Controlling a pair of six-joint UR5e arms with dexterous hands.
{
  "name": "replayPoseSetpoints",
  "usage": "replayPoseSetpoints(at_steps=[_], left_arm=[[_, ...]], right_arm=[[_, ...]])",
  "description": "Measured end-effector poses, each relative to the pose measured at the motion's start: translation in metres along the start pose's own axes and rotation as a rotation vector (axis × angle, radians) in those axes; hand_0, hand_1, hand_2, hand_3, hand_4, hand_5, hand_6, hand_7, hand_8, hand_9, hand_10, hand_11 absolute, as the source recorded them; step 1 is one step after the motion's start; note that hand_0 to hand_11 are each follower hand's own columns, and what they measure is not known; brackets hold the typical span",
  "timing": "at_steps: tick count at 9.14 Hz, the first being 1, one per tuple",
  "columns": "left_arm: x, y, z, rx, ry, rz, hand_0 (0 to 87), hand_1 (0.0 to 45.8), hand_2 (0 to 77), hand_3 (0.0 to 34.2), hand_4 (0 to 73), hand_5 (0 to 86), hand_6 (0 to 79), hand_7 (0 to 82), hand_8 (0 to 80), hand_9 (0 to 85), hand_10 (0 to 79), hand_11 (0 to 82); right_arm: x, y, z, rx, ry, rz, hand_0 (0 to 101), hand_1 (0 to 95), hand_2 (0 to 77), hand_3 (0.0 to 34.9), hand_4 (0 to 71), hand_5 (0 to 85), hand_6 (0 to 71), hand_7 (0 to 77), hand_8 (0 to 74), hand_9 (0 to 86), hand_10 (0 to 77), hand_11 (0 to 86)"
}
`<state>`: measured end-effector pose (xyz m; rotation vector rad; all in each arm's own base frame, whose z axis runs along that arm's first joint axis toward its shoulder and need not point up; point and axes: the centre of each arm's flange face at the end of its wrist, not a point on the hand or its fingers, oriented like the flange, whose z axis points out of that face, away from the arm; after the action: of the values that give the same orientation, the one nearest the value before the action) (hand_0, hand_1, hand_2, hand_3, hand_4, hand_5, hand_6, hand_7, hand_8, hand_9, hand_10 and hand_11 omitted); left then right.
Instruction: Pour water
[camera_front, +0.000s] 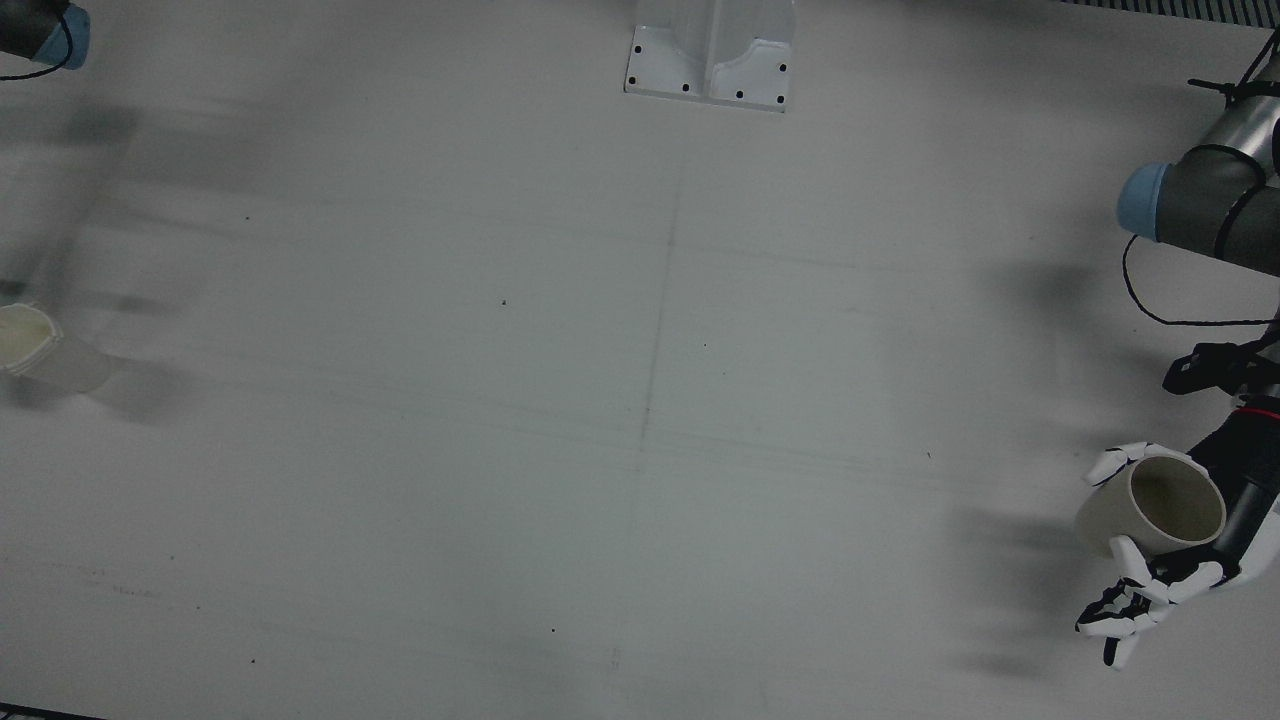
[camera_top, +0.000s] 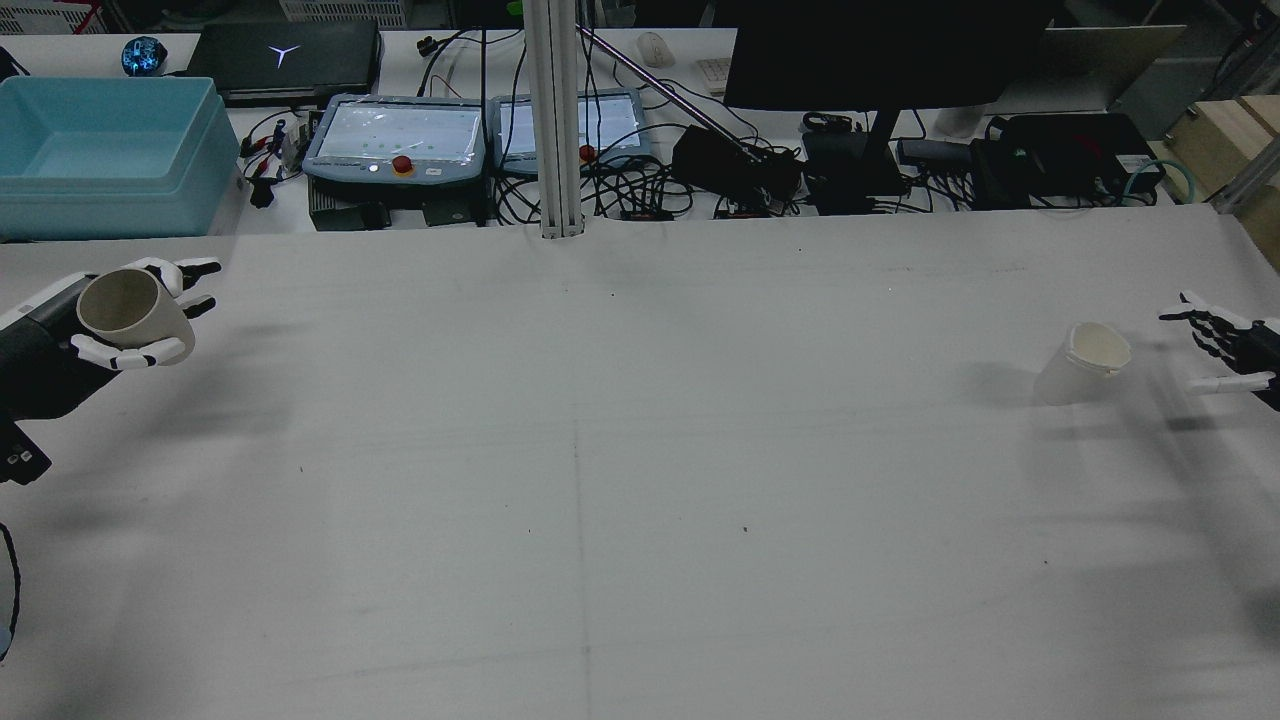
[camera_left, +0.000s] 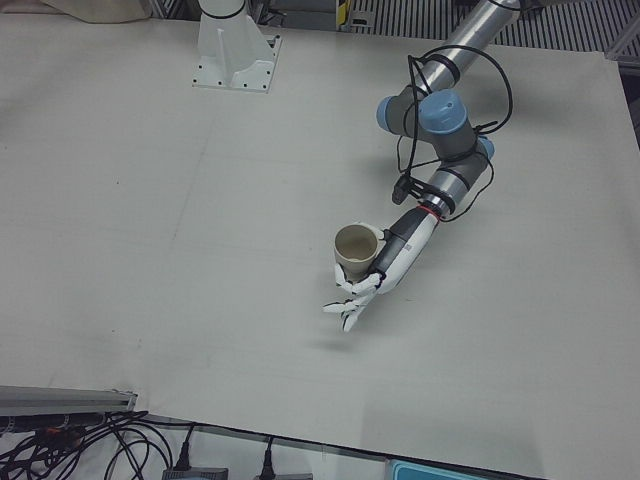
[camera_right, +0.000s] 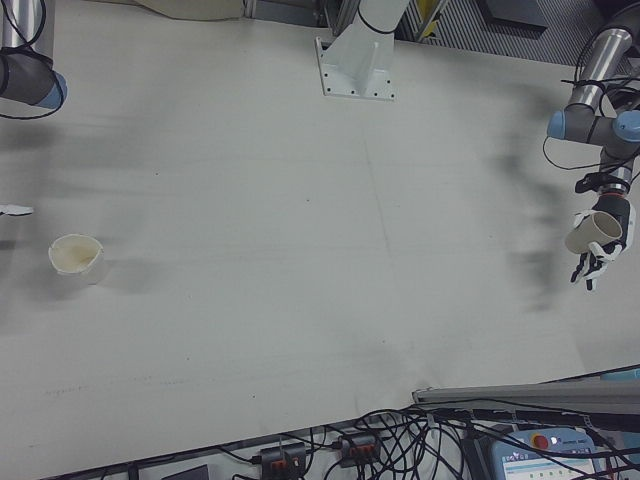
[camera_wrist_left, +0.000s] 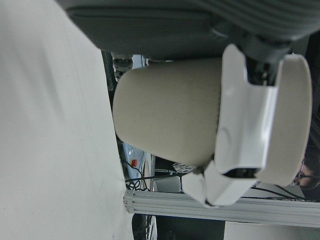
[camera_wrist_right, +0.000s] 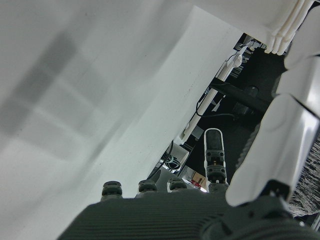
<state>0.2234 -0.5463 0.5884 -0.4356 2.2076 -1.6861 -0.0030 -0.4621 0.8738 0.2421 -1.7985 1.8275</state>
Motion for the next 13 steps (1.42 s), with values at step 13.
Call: replayPoseSetpoints(at_steps=[13], left_arm=[[0.051, -0.01, -0.025, -0.013, 0.085, 0.018, 75.3, 21.8, 40.9, 9.0, 30.0, 57.3, 10.9, 23.5, 2.7, 3.3, 6.0, 10.9]], right_arm=[[0.024, 0.144, 0.079, -0.124, 0.031, -0.058, 52, 19.6, 11.4, 11.0, 5.4, 44.7, 2.7, 9.8, 0.5, 0.5, 0.5, 2.2]])
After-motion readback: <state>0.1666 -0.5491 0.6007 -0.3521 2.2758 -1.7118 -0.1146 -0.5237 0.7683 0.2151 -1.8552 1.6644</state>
